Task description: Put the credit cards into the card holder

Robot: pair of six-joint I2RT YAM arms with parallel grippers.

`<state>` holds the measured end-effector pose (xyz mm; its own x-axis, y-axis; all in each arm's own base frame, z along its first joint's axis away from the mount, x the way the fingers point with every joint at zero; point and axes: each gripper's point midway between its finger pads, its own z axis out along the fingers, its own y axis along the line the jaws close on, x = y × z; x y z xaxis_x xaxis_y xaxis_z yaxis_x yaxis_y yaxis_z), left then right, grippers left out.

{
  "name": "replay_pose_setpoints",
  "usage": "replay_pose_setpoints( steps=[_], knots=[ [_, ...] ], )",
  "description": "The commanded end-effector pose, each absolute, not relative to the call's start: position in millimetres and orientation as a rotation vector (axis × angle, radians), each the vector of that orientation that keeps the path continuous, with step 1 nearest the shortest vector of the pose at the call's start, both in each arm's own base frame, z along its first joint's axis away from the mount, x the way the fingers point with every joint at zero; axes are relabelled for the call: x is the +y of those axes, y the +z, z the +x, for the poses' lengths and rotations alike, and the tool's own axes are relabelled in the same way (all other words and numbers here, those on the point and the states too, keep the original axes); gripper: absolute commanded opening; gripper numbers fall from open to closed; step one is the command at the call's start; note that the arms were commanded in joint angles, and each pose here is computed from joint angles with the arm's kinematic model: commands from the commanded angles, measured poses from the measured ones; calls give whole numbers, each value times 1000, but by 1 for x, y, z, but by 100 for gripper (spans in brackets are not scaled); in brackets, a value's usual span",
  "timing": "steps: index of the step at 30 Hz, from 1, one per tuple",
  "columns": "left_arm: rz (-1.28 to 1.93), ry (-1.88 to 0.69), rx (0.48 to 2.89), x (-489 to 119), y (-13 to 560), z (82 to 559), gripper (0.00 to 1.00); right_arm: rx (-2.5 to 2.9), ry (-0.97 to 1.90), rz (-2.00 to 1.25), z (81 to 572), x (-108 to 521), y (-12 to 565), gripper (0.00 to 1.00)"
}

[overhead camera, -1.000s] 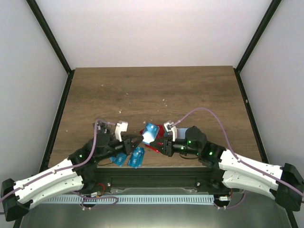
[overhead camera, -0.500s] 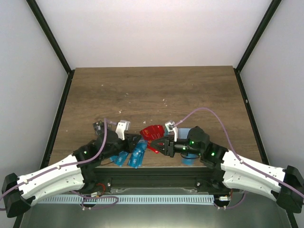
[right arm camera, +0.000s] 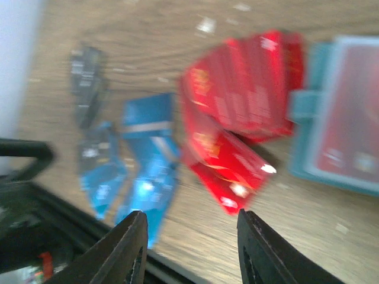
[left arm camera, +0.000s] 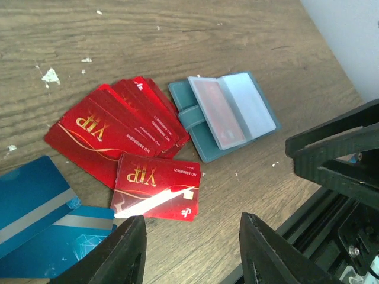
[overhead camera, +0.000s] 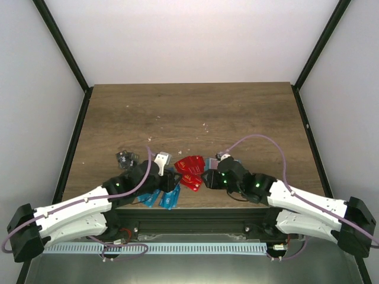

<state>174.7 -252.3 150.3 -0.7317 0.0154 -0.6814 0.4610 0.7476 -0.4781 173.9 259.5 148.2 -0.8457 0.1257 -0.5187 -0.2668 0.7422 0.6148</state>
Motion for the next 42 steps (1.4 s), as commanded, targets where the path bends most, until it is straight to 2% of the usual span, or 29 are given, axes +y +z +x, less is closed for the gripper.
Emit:
replay_pose_setpoints(
  steps=[1,8,13,17,24,30,42],
  knots=[
    [395,-860,2287,-259,147,173,47,2541,639,105,178,215,120,45],
    [368,-734,2350,-248,137,179,58,2579,601,149,172,205,120,51],
    [261,-498,2455,-221,113,189,70,2587,791,-25,167,245,124,55],
    [163,-387,2547,-199,91,201,71,2566,948,-88,167,276,121,56],
    [-69,-464,2625,-184,76,195,75,2506,1039,-222,189,330,130,55],
    [-217,-557,2621,-174,65,190,75,2443,1169,-338,219,372,133,50],
    [-231,-639,2563,-168,65,215,77,2595,1107,-403,250,401,78,47]
  ],
)
